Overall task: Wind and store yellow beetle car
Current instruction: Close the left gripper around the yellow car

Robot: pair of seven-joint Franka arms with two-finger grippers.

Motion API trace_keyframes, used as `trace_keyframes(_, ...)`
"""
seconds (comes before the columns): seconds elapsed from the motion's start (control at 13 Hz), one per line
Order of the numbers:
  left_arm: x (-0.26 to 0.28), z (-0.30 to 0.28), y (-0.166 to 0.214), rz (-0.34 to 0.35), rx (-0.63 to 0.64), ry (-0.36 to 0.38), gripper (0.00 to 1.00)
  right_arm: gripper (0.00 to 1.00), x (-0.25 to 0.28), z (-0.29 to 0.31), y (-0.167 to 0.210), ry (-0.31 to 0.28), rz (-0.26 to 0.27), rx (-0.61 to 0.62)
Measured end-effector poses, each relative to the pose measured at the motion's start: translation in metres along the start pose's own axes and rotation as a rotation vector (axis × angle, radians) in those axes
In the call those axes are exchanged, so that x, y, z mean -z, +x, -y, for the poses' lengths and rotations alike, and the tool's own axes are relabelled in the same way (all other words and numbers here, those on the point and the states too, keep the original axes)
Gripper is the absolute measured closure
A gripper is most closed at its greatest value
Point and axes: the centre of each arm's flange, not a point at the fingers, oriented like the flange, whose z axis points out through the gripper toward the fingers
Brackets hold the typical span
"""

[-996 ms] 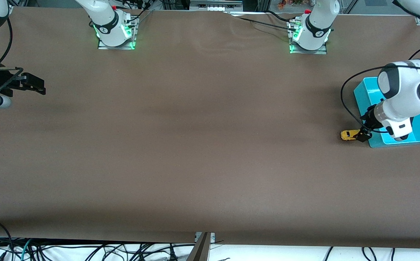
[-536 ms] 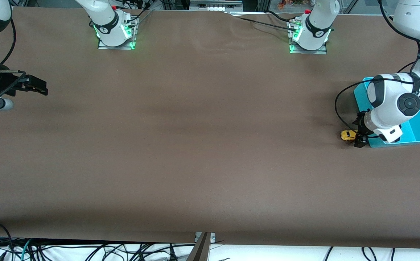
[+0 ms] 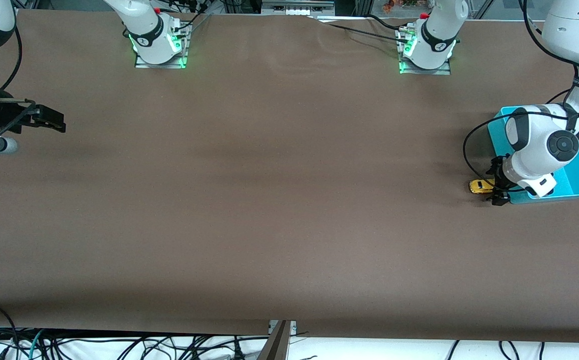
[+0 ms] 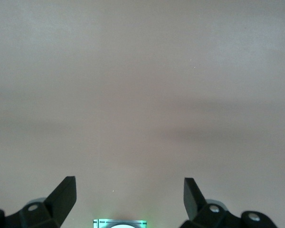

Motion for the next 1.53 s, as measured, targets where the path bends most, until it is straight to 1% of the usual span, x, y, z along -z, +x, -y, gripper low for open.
trace_keyframes(0.08,-0.001,0.001,0.002,-0.001,0.005,0.0,0.06,0.0,0.0,0.0,0.0,0.0,0.0,-0.001)
trace_keyframes(0.15,-0.001,0.001,0.005,-0.003,0.009,0.0,0.15,0.0,-0.001,-0.002,0.0,0.0,0.001,-0.003)
trace_keyframes(0.23,-0.001,0.002,0.006,-0.005,0.012,-0.001,0.27,0.0,-0.001,-0.003,0.001,0.001,0.002,-0.005)
trace_keyframes(0.31,-0.001,0.002,0.007,-0.005,0.012,-0.001,0.43,0.0,-0.002,-0.004,0.001,0.001,0.003,-0.007)
trace_keyframes(0.38,0.0,0.002,0.007,-0.006,0.012,-0.001,0.52,0.0,-0.002,-0.005,0.001,0.001,0.004,-0.009)
trace_keyframes(0.46,0.001,0.001,0.007,-0.007,0.013,-0.004,0.57,0.0,-0.002,-0.006,0.001,0.002,0.004,-0.011)
trace_keyframes(0.69,0.004,-0.002,0.007,-0.009,0.034,-0.013,0.58,0.0,-0.003,-0.006,0.001,0.002,0.004,-0.011)
trace_keyframes(0.77,0.01,-0.008,0.008,-0.012,0.055,-0.02,0.58,0.0,-0.003,-0.006,0.001,0.002,0.004,-0.011)
trace_keyframes(0.84,0.02,-0.017,0.008,-0.013,0.073,-0.012,0.58,0.0,-0.003,-0.006,0.001,0.002,0.004,-0.011)
trace_keyframes(1.07,0.078,-0.053,0.005,-0.02,0.111,0.037,0.58,0.0,-0.002,-0.006,0.001,0.002,0.003,-0.011)
trace_keyframes(1.3,0.135,-0.075,0.005,-0.031,0.124,0.098,0.58,0.0,-0.002,-0.006,0.001,0.002,0.003,-0.011)
trace_keyframes(1.53,0.158,-0.068,0.026,-0.027,0.127,0.187,0.58,0.0,-0.003,-0.006,0.001,0.002,0.003,-0.011)
